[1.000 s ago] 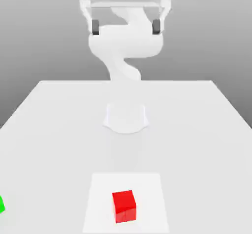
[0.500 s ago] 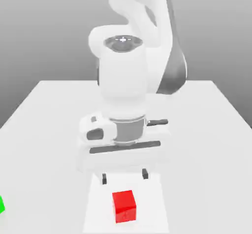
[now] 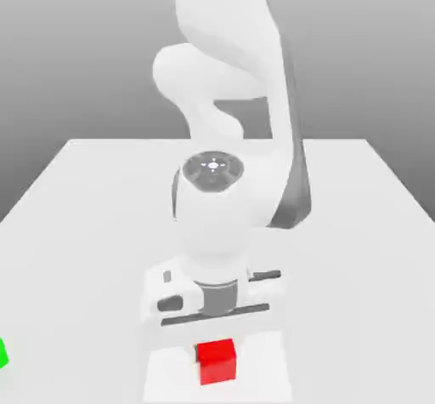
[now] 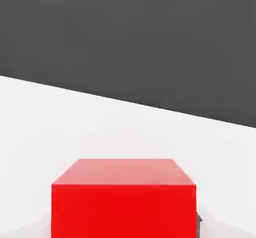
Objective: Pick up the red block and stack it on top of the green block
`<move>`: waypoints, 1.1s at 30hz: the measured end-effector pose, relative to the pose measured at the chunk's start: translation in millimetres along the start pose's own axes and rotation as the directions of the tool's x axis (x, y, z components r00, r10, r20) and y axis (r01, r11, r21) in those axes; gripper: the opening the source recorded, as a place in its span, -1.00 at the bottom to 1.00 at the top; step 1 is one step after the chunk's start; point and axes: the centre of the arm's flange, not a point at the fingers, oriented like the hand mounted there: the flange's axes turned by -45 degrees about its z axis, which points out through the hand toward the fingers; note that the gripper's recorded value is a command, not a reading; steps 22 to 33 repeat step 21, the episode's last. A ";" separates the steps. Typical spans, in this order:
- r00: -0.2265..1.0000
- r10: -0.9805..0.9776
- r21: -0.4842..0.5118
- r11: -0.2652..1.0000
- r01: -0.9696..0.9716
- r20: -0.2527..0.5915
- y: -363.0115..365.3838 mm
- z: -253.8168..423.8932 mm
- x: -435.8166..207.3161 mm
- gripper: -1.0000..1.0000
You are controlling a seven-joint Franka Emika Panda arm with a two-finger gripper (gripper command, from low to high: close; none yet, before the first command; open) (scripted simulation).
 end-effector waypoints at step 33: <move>0.761 0.649 0.002 0.761 -0.649 0.000 329.0 -10.1 -85.2 1.00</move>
